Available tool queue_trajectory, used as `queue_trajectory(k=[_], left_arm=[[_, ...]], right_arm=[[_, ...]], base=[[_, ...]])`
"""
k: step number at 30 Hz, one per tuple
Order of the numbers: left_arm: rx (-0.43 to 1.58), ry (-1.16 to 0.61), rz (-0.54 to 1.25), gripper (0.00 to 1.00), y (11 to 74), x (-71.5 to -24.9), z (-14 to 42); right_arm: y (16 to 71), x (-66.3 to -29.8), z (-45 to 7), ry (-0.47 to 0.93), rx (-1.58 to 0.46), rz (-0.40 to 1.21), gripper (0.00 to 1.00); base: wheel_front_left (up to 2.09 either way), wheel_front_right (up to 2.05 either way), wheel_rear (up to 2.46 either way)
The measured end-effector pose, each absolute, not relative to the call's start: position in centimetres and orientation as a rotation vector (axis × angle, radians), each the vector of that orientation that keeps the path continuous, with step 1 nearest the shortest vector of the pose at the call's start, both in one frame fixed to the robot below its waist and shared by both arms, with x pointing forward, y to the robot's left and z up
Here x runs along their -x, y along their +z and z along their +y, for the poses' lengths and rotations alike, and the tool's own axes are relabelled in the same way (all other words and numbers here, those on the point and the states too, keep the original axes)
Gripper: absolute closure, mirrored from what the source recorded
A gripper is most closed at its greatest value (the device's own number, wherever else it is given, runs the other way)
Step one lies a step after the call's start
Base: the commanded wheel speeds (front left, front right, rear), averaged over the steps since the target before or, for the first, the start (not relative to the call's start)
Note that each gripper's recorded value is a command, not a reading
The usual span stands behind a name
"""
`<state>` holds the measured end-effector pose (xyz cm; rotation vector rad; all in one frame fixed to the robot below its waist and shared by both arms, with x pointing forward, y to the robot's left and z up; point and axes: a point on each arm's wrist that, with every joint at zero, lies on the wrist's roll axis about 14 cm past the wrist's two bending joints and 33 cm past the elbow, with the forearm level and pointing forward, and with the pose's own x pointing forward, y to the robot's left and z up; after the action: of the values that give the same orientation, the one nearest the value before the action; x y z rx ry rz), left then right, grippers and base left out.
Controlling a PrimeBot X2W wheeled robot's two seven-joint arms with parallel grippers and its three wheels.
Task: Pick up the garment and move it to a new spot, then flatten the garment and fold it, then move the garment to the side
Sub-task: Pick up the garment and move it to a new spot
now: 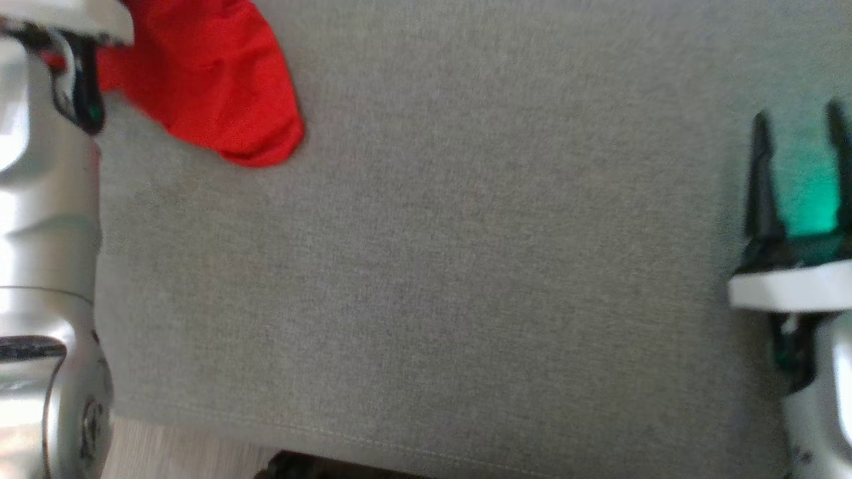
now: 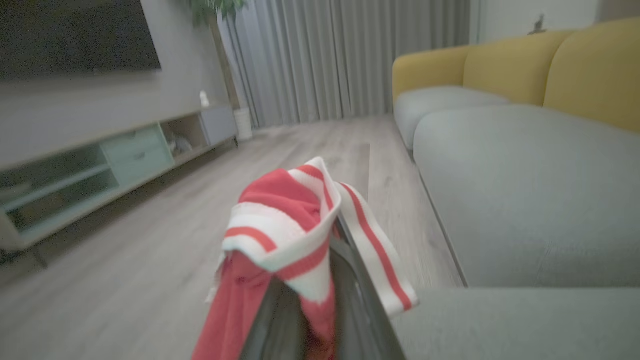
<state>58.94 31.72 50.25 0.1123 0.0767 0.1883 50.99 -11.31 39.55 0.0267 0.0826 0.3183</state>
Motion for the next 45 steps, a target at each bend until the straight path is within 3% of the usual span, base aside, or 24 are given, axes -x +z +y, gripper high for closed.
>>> queue_trajectory(k=[5,12,21,27,32,37,38,39,45], left_arm=[[-0.230,0.026,-0.227,1.00,62.6,-58.9,26.5],[-0.278,-0.172,-0.524,1.00,75.0,-54.5,17.7],[-0.216,-0.543,-0.716,1.00,81.5,-49.5,1.9],[-0.212,-0.760,-0.602,1.00,75.2,-48.7,-6.5],[-0.147,-0.869,-0.300,1.00,61.2,-47.9,-9.3],[-0.089,-0.934,0.081,1.00,46.6,-41.7,-9.1],[-0.076,-0.942,0.134,0.68,44.9,-40.1,-8.9],[-0.056,-0.938,0.176,0.00,43.7,-38.9,-8.6],[0.019,-0.789,0.166,0.00,44.4,-37.3,-5.9]], right_arm=[[42.0,-47.7,-11.0,0.288,-0.076,0.081,0.00],[47.8,-43.2,-13.3,0.196,-0.104,-0.021,0.00],[52.3,-37.1,-20.1,-0.007,-0.133,-0.139,0.00],[53.0,-34.5,-23.4,-0.114,-0.158,-0.169,0.00],[51.4,-34.4,-24.1,-0.143,-0.156,-0.116,0.00],[49.7,-34.9,-23.8,-0.138,-0.156,-0.061,0.00],[49.4,-35.1,-23.5,-0.130,-0.154,-0.053,0.00],[49.2,-35.2,-23.2,-0.120,-0.150,-0.045,0.00],[48.1,-34.9,-21.7,-0.075,-0.136,-0.007,0.00]], base=[[0.00,0.00,0.00],[0.00,0.00,0.00],[0.00,0.00,0.00],[0.00,0.00,0.00],[0.00,0.00,0.00],[0.00,0.00,0.00],[0.00,0.00,0.00],[0.00,0.00,0.00],[0.00,0.00,0.00]])
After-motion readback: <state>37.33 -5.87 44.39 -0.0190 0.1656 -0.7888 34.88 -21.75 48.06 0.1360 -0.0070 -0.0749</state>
